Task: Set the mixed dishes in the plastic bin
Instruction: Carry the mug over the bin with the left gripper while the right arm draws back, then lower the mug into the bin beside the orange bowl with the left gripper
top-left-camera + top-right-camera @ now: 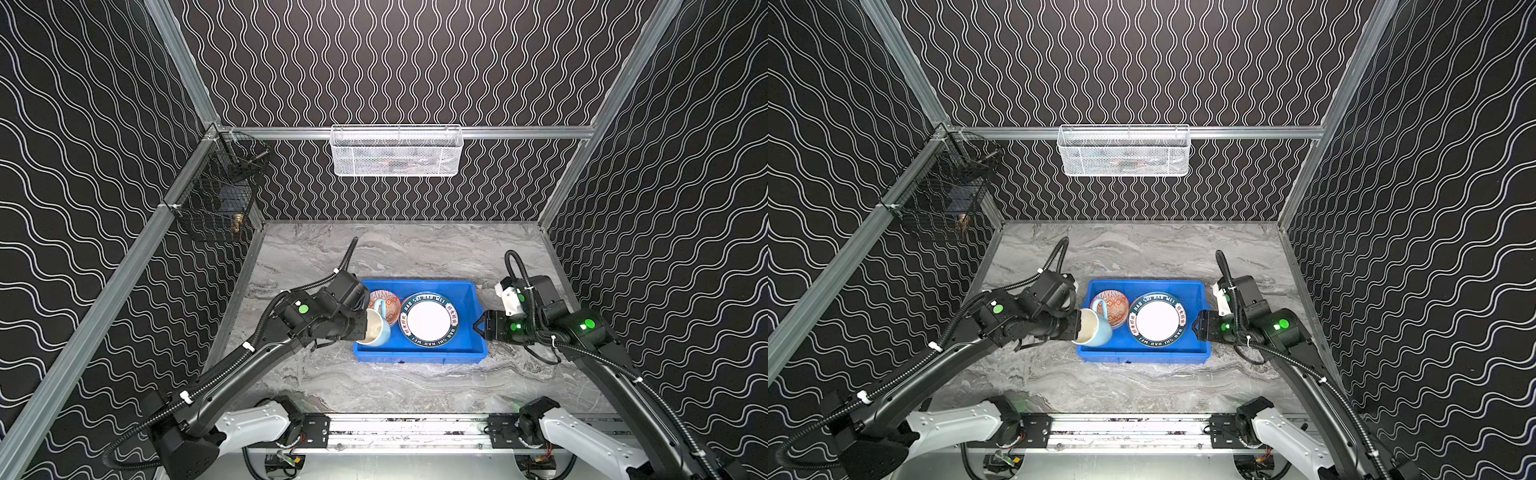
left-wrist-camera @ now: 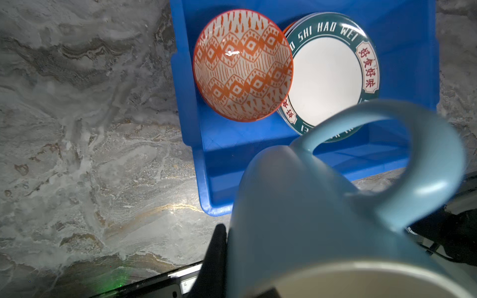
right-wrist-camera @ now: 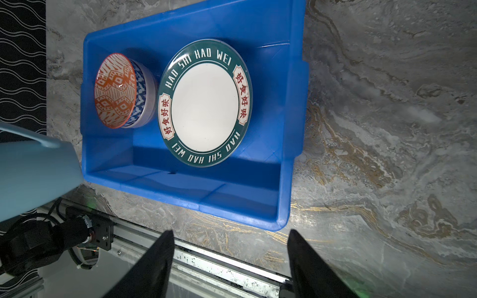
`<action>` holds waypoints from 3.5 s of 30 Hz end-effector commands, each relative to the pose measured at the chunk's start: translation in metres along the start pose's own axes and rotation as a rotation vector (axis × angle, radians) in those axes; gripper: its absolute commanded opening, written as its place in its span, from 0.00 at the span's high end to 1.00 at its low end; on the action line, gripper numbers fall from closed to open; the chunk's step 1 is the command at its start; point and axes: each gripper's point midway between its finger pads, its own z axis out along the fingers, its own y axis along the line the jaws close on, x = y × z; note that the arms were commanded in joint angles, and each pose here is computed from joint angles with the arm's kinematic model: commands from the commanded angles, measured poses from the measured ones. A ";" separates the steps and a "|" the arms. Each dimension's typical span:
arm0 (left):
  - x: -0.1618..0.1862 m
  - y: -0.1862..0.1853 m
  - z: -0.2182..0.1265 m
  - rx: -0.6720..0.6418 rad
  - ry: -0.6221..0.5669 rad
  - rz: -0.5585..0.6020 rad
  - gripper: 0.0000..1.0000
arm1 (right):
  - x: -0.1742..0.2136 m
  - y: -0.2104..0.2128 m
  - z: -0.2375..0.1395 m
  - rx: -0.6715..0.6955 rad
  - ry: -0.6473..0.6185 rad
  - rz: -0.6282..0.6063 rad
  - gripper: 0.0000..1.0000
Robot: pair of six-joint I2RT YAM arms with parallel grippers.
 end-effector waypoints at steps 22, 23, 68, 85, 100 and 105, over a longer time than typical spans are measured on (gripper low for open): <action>-0.029 -0.091 0.046 0.014 -0.027 0.165 0.89 | 0.024 -0.022 -0.036 0.071 -0.054 0.082 0.28; -0.031 -0.103 0.048 0.026 -0.027 0.186 0.89 | 0.023 -0.023 -0.038 0.077 -0.063 0.086 0.28; 0.024 -0.209 0.162 0.055 0.180 0.446 0.90 | 0.045 -0.060 -0.065 0.223 -0.130 0.164 0.28; -0.018 -0.190 0.067 0.054 0.040 0.425 0.92 | 0.028 -0.047 -0.051 0.185 -0.120 0.134 0.28; -0.021 -0.018 0.050 -0.121 0.047 0.151 0.90 | 0.000 -0.018 -0.019 0.095 -0.069 0.061 0.28; -0.011 -0.014 0.057 -0.105 0.073 0.157 0.90 | -0.007 -0.015 -0.014 0.096 -0.058 0.042 0.28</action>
